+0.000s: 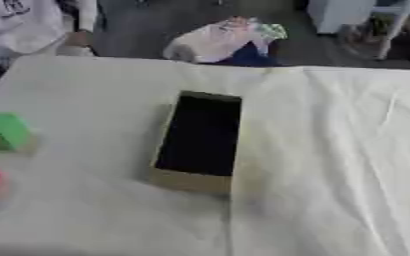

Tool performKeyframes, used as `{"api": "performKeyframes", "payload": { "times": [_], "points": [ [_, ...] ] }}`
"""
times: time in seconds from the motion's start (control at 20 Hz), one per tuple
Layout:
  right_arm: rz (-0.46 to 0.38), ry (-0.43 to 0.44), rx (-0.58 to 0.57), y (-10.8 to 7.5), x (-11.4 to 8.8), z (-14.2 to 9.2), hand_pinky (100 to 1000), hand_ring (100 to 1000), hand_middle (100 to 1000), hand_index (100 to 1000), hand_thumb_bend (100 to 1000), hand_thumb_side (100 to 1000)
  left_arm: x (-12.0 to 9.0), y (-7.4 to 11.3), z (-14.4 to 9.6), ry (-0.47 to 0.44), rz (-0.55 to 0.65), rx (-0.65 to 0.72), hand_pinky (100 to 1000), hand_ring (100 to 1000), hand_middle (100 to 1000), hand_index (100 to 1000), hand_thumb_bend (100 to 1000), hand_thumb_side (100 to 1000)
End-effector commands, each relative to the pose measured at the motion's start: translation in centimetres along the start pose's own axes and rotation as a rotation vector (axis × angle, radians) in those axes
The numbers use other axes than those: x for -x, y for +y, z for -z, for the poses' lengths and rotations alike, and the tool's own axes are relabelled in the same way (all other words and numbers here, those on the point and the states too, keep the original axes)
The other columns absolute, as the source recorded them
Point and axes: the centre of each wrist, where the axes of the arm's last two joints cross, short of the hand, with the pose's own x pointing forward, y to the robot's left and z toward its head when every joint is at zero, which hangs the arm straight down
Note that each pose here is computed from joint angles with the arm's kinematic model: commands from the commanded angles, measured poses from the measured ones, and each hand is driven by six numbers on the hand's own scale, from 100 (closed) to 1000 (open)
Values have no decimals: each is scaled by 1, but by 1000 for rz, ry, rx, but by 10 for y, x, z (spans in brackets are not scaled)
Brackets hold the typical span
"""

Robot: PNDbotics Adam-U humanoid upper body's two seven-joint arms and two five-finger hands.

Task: Pick up objects on the table and place them in the box.

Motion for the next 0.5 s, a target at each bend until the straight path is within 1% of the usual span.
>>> {"api": "performKeyframes", "payload": {
  "times": [0.05, 0.1, 0.3, 0.5],
  "points": [
    [-22, -25, -19, -4, -5, 6, 851, 823, 722, 878, 100, 925, -2, 16, 4, -25, 88, 49, 822, 875, 791, 881, 165, 705],
    [-22, -25, -19, -4, -5, 6, 851, 823, 722, 878, 100, 925, -2, 16, 4, -29, 101, 65, 822, 875, 791, 881, 165, 705],
    [-22, -26, -22, -4, -5, 6, 851, 823, 722, 878, 100, 926, -3, 19, 6, -49, 146, 132, 830, 875, 797, 899, 198, 651],
    [-24, -23, -25, -4, -5, 5, 851, 823, 722, 877, 100, 927, -2, 19, 5, -54, 186, 211, 844, 880, 809, 931, 242, 550]
  ]
}}
